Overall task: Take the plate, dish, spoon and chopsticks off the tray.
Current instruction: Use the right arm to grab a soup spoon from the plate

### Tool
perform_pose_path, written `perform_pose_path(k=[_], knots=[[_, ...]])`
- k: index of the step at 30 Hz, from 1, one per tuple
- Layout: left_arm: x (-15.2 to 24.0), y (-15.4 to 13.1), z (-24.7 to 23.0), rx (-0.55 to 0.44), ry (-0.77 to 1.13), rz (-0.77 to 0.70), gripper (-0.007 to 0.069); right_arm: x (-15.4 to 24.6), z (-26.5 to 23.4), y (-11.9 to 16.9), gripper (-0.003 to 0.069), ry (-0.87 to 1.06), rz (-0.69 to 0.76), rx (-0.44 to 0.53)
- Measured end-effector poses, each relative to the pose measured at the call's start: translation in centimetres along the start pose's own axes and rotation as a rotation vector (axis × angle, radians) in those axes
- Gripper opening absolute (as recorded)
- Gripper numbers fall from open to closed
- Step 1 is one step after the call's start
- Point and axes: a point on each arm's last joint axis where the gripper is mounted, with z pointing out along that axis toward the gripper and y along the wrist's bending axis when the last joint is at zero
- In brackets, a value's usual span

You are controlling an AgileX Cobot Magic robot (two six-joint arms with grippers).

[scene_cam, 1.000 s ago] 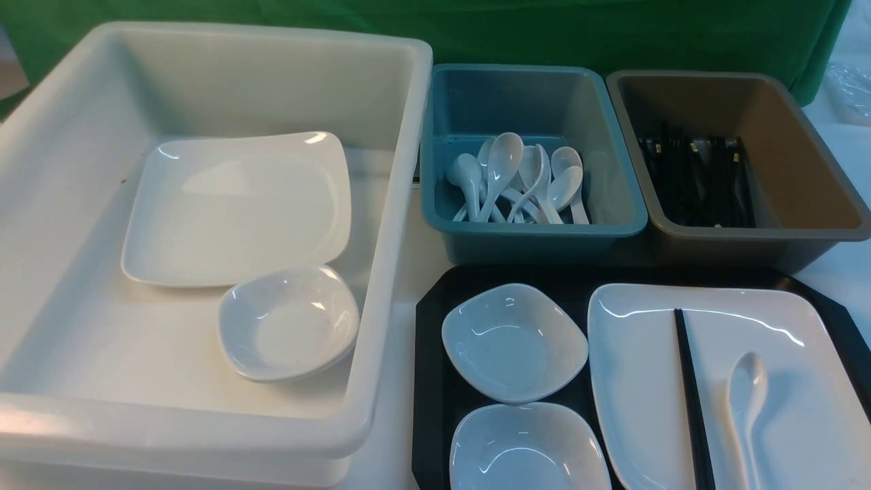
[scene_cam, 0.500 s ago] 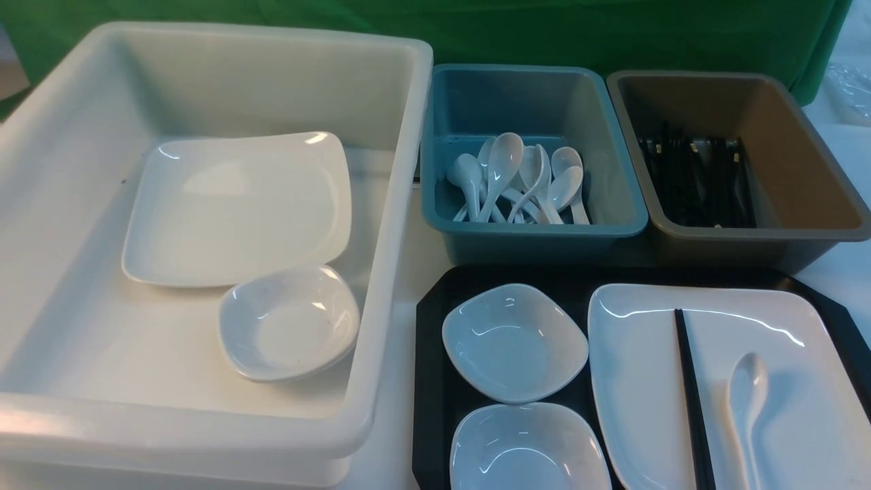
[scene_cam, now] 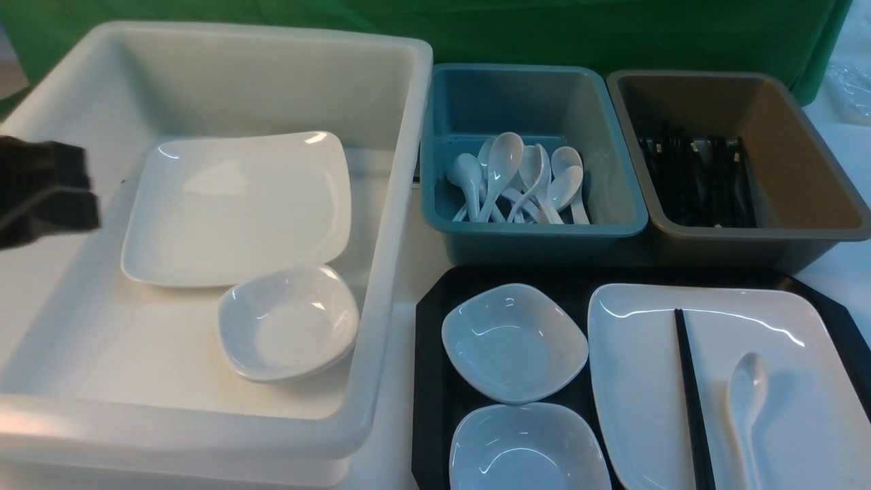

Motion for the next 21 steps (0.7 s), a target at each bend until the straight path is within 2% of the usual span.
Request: perform_pose_path(k=[1,3,6,8,11,12,15,19,21], knots=[[-0.3,-0.2,1.6,0.064,0.040,0.012,0.0021,-0.9,0.5,0.2,0.0030,0.172,-0.047,0.032],[-0.5,-0.8,3.0,0.130,0.062,0.058,0.0021,-1.9,2.4,0.2,0.0026,0.406,-0.119,0.087],[-0.8,-3.1,4.4,0.204,0.068,0.152,0.0021,-2.4,5.7,0.2,0.0024,0.634,-0.169,0.115],[-0.7,-4.4,4.7,0.231,0.075,0.198,0.0021,-2.4,7.2,0.3,0.0023,0.684,-0.181,0.104],[0.4,-9.7,5.6,0.328,0.150,0.391,0.0021,-2.0,10.4,0.8,0.0023,0.786,-0.159,0.052],[0.4,-9.7,5.7,0.322,0.155,0.391,0.0021,-1.9,10.5,0.8,0.0023,0.793,-0.157,0.050],[2.6,-14.5,6.8,0.367,0.241,0.546,0.0021,-1.4,13.4,1.0,0.0023,0.838,-0.127,0.026],[5.0,-18.4,8.3,0.393,0.308,0.680,0.0021,-0.4,16.4,0.9,0.0038,0.907,-0.102,0.043],[6.3,-20.5,9.3,0.412,0.342,0.742,0.0021,0.4,18.1,0.7,0.0076,0.941,-0.075,0.058]])
